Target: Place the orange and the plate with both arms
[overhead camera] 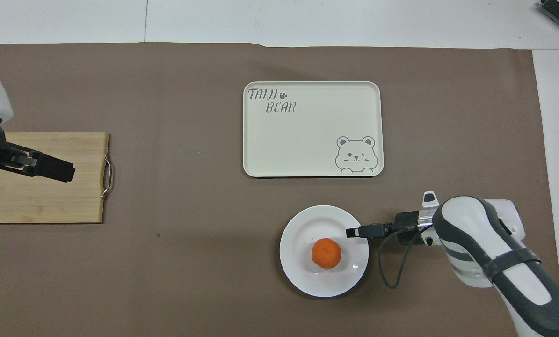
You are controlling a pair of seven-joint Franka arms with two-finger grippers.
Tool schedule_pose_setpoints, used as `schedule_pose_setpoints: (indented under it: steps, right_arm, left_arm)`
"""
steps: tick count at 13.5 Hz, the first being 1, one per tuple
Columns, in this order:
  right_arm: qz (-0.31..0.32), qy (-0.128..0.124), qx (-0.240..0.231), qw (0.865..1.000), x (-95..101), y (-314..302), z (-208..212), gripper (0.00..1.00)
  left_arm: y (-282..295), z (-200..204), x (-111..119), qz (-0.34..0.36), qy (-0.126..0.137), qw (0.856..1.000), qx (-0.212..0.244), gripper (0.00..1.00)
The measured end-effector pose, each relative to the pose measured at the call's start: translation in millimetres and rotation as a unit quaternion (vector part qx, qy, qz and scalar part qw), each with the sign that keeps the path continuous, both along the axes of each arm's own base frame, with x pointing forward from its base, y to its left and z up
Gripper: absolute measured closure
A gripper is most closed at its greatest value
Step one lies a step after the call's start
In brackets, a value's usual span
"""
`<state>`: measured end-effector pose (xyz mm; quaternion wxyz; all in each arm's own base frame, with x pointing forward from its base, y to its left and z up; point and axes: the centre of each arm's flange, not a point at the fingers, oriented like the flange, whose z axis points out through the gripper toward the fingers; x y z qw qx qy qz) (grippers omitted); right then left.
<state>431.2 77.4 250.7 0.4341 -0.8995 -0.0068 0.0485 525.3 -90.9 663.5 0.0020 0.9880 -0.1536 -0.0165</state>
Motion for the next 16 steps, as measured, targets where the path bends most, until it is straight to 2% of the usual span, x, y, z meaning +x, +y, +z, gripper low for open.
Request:
schedule_pose_setpoints:
  steps: [5,7,9,13,16]
  right_arm:
    - [-0.001,0.004,0.009,1.000,-8.2,10.8,-0.1,0.00]
    - [-0.002,0.004,0.009,1.000,-8.5,10.3,0.1,0.21]
    - [-0.003,0.004,0.008,1.000,-8.8,9.5,-0.4,0.50]
    - [-0.004,0.005,0.009,1.000,-9.2,9.5,-0.5,0.95]
    - [-0.004,0.003,0.010,1.000,-8.7,9.8,1.3,0.96]
  left_arm:
    - [0.0,0.0,0.0,0.000,0.000,1.000,0.000,0.00]
    - [0.0,0.0,0.0,0.000,0.000,1.000,0.000,0.00]
    - [0.0,0.0,0.1,0.000,0.000,1.000,0.000,0.00]
    - [0.0,0.0,0.1,0.000,0.000,1.000,0.000,0.00]
    - [0.0,0.1,0.1,0.000,0.000,1.000,0.000,0.00]
